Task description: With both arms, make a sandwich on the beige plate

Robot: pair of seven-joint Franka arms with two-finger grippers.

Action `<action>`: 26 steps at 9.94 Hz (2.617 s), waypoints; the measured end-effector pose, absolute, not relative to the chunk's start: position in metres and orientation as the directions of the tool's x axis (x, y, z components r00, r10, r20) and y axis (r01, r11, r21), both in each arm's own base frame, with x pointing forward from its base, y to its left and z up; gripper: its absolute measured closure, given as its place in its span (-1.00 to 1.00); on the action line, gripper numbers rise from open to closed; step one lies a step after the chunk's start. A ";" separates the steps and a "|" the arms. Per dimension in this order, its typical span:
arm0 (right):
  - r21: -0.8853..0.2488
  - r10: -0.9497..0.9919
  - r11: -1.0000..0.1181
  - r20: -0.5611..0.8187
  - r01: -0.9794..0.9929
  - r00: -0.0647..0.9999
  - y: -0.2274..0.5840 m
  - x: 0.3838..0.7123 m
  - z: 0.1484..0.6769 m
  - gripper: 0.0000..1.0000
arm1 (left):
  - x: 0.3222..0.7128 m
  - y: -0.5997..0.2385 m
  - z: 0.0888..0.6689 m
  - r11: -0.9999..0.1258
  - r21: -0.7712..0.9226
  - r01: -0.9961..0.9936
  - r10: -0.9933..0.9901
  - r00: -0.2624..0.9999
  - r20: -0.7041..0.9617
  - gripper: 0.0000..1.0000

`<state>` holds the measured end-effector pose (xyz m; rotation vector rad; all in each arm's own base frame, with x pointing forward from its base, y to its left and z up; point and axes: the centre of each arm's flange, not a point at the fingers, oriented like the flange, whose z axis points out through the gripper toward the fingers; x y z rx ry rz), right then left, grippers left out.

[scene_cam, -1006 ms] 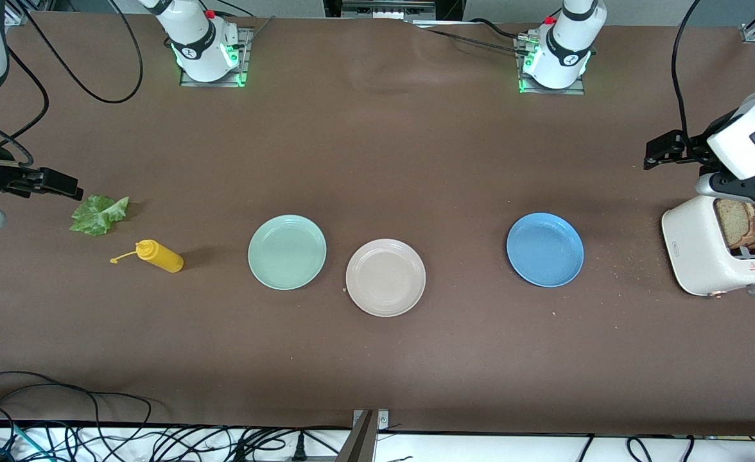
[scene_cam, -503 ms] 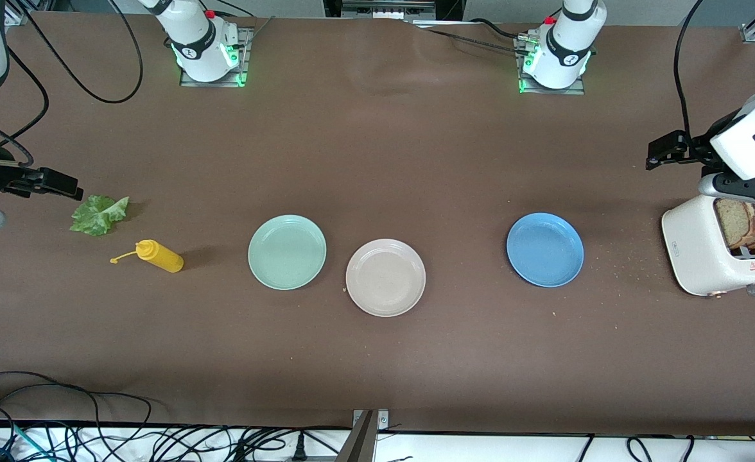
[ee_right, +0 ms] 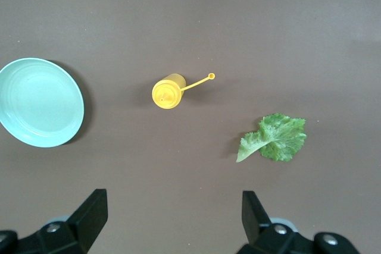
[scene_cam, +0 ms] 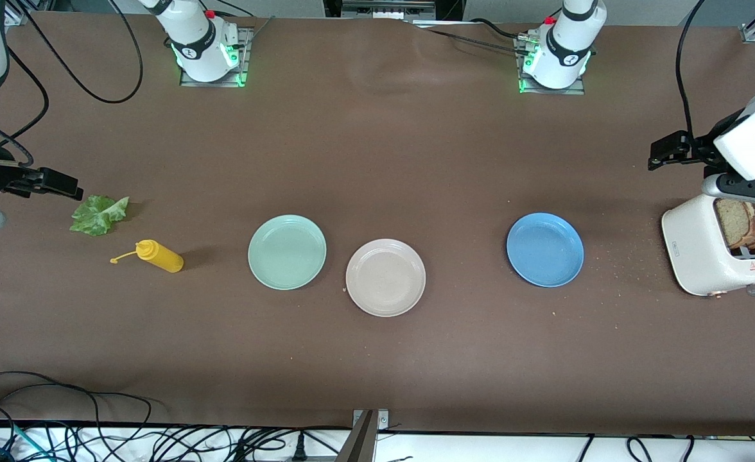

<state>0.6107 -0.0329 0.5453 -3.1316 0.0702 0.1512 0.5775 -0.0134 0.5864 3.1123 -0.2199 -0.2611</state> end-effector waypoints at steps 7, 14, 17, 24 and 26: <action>-0.003 -0.044 -0.999 -0.096 -0.045 0.994 -0.033 0.611 0.545 -1.00 | 0.577 0.014 0.587 -0.996 0.017 -0.092 -0.094 0.982 -0.165 -1.00; -0.003 -0.044 -0.999 -0.096 -0.045 0.994 -0.033 0.611 0.545 -1.00 | 0.578 0.012 0.587 -0.995 0.017 -0.095 -0.097 0.981 -0.165 -1.00; -0.003 -0.044 -0.999 -0.096 -0.045 0.994 -0.033 0.611 0.545 -1.00 | 0.578 0.012 0.587 -0.995 0.017 -0.095 -0.097 0.981 -0.165 -1.00; -0.003 -0.044 -0.999 -0.096 -0.045 0.994 -0.033 0.611 0.545 -1.00 | 0.578 0.012 0.587 -0.995 0.017 -0.095 -0.097 0.981 -0.165 -1.00; -0.003 -0.044 -0.999 -0.096 -0.045 0.994 -0.033 0.611 0.545 -1.00 | 0.578 0.012 0.587 -0.995 0.017 -0.095 -0.097 0.981 -0.165 -1.00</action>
